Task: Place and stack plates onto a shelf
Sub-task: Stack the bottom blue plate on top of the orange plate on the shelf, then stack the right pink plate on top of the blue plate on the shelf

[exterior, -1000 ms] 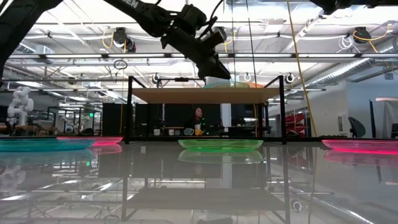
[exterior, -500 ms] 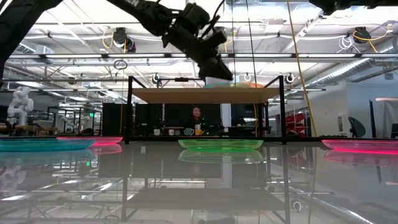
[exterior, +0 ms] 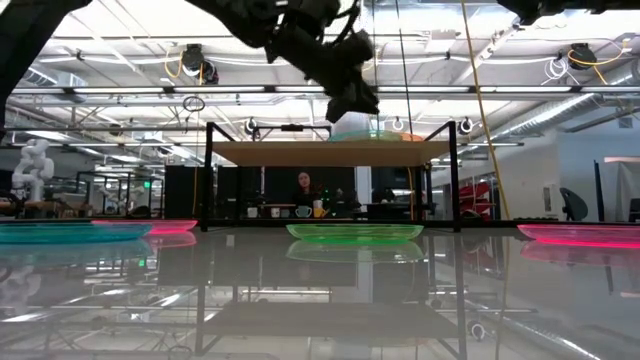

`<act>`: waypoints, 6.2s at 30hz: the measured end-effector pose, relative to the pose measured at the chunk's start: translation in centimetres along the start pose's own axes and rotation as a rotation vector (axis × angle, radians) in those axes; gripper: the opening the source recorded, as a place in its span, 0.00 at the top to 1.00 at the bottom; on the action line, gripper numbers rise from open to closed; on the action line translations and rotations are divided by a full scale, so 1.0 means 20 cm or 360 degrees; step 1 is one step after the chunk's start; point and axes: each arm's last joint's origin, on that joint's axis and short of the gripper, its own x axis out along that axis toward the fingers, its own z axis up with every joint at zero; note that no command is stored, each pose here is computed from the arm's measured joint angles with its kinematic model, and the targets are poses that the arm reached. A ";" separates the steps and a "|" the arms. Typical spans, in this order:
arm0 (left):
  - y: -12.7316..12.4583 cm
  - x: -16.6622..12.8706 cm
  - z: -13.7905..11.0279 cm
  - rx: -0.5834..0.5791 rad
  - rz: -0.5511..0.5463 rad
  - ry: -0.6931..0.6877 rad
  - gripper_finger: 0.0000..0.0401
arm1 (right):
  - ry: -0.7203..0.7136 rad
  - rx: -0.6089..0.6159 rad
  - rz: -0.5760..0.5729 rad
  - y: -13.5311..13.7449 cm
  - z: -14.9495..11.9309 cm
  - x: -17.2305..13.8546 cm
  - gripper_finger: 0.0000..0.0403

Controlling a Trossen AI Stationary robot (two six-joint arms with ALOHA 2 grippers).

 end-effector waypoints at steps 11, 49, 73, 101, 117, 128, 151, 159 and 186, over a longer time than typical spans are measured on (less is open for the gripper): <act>0.07 0.03 -0.23 -0.0380 -0.0137 0.0063 0.65 | -0.0001 -0.0030 -0.0001 0.00 0.00 0.00 0.74; 0.08 0.04 -0.26 -0.0435 -0.0074 0.0147 0.65 | 0.0015 -0.0035 0.0001 0.00 -0.01 0.00 0.74; -0.02 0.02 -0.21 -0.0628 -0.0435 0.0054 0.65 | 0.0017 -0.0031 0.0001 0.00 -0.01 0.00 0.74; 0.34 -0.54 0.08 -0.0883 -0.0134 -0.0317 0.65 | 0.0231 -0.0066 -0.0225 0.00 -0.08 -0.01 0.74; -0.06 -1.26 0.23 -0.0837 -0.0234 -0.0995 0.77 | 0.1115 0.0073 0.0113 0.11 -0.10 0.12 0.74; -0.50 -1.23 0.04 -0.1023 -0.0162 -0.1193 0.77 | 0.1920 0.0386 0.0305 0.23 -0.32 0.12 0.74; -0.56 -1.20 -0.01 -0.1097 -0.0123 -0.1112 0.77 | 0.2393 0.0289 0.0274 0.49 -0.47 0.01 0.74; -0.57 -1.20 -0.01 -0.1119 -0.0157 -0.1080 0.77 | 0.2454 0.0201 0.0136 0.48 -0.51 0.00 0.74; -0.58 -1.19 -0.02 -0.1145 -0.0187 -0.1054 0.77 | 0.2471 0.0090 0.0167 0.47 -0.50 -0.01 1.00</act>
